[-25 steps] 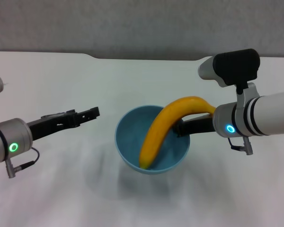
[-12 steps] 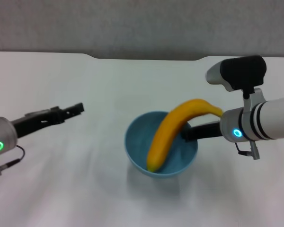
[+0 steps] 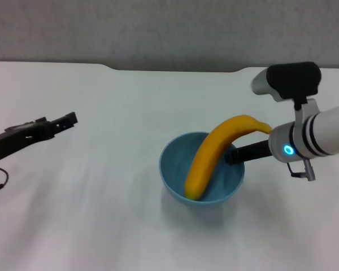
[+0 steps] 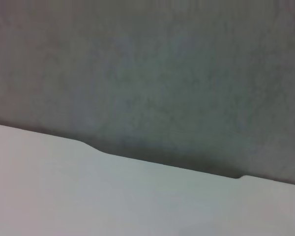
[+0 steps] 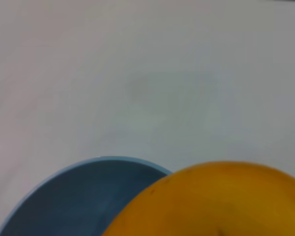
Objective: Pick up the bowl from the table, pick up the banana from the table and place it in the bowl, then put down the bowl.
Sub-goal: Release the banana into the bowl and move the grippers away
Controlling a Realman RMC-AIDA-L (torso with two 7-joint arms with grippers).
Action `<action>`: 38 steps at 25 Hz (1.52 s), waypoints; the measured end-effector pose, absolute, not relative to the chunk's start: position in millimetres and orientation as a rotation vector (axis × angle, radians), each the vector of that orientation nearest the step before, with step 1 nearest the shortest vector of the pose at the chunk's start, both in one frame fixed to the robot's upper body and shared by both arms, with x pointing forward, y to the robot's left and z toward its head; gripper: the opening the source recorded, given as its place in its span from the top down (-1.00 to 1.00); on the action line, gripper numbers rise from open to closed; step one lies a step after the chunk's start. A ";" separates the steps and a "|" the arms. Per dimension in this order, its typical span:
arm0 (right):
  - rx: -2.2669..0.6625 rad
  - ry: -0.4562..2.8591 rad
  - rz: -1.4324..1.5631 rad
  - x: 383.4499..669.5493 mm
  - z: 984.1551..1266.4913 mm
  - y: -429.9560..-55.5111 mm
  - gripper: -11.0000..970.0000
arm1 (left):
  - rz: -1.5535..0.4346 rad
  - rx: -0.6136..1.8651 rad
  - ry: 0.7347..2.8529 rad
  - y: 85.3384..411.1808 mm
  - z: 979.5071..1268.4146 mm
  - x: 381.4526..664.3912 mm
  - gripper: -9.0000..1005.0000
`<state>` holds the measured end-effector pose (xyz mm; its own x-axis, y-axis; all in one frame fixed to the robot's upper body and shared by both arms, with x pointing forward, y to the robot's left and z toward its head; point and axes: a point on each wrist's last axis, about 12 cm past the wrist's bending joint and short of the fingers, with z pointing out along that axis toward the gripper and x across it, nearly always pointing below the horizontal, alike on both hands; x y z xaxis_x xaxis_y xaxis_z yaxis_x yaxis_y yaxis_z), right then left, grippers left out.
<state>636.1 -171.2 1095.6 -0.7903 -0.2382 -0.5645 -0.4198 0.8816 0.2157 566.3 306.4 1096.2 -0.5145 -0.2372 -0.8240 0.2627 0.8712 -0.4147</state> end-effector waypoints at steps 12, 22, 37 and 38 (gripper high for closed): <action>-0.512 2.533 0.417 659.8 1105.2 -156.3 0.91 | -0.600 0.010 2.019 310.0 1095.2 565.2 -0.78; -0.578 2.531 0.483 655.1 1097.9 -146.1 0.91 | -0.584 0.005 2.013 311.7 1095.0 566.2 -0.78; -0.619 2.457 0.475 638.4 1068.8 -154.1 0.91 | -0.572 -0.004 2.024 313.8 1090.3 565.0 -0.78; -0.618 2.455 0.477 638.0 1068.0 -154.6 0.91 | -0.572 -0.004 2.024 313.8 1090.3 565.0 -0.78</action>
<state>638.0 -154.6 1068.0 -0.7383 -0.3223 -0.5925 -0.5205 0.8309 0.1968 565.0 313.8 1090.3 -0.5079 -0.2373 -0.8281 0.2314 0.8884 -0.3965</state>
